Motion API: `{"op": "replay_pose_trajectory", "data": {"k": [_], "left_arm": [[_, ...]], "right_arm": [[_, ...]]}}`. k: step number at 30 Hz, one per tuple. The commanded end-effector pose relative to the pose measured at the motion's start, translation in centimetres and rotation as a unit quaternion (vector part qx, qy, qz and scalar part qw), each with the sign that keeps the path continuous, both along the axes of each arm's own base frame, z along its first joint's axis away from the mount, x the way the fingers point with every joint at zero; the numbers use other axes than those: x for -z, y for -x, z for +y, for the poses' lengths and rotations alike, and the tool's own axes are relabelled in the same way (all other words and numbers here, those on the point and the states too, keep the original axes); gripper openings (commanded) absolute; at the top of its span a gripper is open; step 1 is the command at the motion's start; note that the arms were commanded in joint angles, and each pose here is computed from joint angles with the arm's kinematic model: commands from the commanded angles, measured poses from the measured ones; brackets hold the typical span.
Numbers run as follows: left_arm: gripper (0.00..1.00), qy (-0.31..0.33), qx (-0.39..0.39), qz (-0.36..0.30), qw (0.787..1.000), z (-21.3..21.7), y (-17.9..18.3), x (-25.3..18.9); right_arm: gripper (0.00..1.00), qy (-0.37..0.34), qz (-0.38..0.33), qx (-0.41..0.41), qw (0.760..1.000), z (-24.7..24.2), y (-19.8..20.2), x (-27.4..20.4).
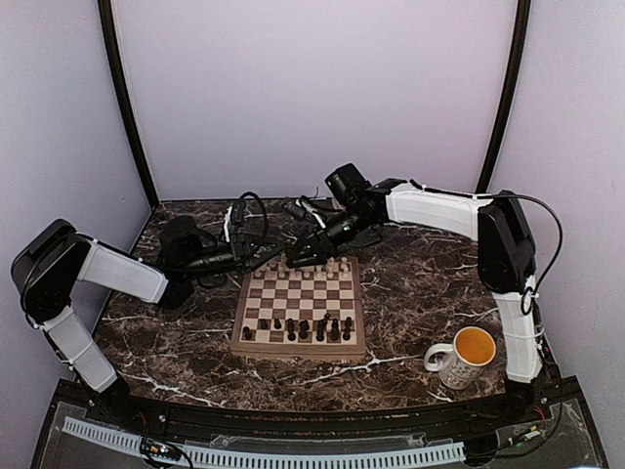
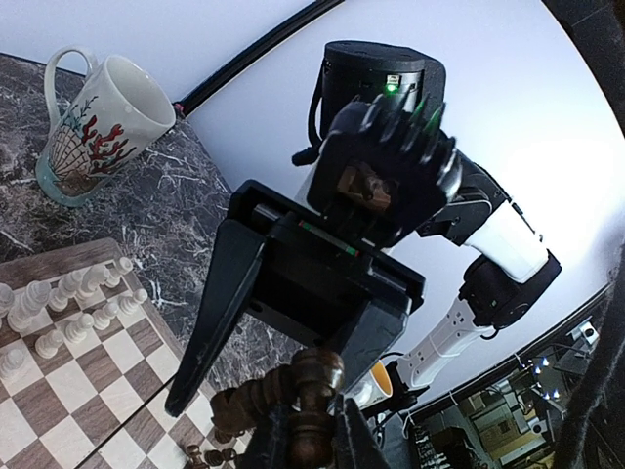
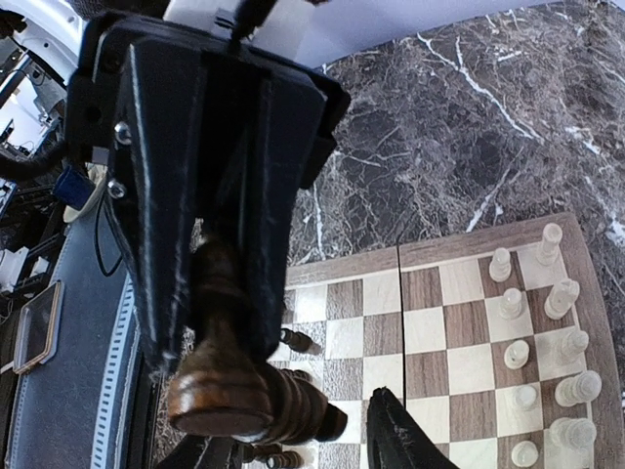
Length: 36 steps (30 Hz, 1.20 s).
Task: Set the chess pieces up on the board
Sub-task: Pick up the bishop from the chess pile.
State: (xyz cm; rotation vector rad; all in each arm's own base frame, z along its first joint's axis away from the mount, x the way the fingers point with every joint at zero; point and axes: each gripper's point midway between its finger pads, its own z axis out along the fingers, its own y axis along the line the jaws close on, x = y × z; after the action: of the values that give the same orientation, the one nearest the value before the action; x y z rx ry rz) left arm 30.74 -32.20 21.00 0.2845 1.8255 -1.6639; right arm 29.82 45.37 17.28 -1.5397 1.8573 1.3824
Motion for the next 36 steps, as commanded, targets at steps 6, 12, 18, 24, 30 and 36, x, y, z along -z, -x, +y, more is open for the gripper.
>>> {"op": "replay_pose_trajectory", "data": {"k": [6,12,18,24,30,36], "left_arm": [[0.02,0.017,0.012,-0.007,1.000,0.1,0.5,-0.6],[0.02,-0.005,0.016,-0.012,1.000,0.0,0.6,-0.5],[0.02,-0.125,0.005,-0.032,0.992,0.7,0.4,0.3],[0.02,-0.299,0.002,-0.044,0.953,3.1,0.1,1.2],[0.03,-0.464,0.049,0.036,0.884,6.4,1.3,5.3],[0.03,-0.523,0.075,0.088,0.845,7.3,1.8,7.8]], "right_arm": [[0.31,-0.056,-0.010,-0.024,0.998,0.9,0.6,-3.9],[0.15,-0.035,-0.001,-0.016,0.999,0.2,0.4,-2.3],[0.13,0.008,-0.013,0.014,1.000,-1.9,-0.5,0.3],[0.13,0.066,-0.030,0.027,0.997,-4.1,-0.6,3.6],[0.13,0.096,-0.042,0.041,0.994,-5.2,-0.8,4.9],[0.13,0.104,-0.050,0.047,0.992,-5.3,-1.1,4.7]]}}
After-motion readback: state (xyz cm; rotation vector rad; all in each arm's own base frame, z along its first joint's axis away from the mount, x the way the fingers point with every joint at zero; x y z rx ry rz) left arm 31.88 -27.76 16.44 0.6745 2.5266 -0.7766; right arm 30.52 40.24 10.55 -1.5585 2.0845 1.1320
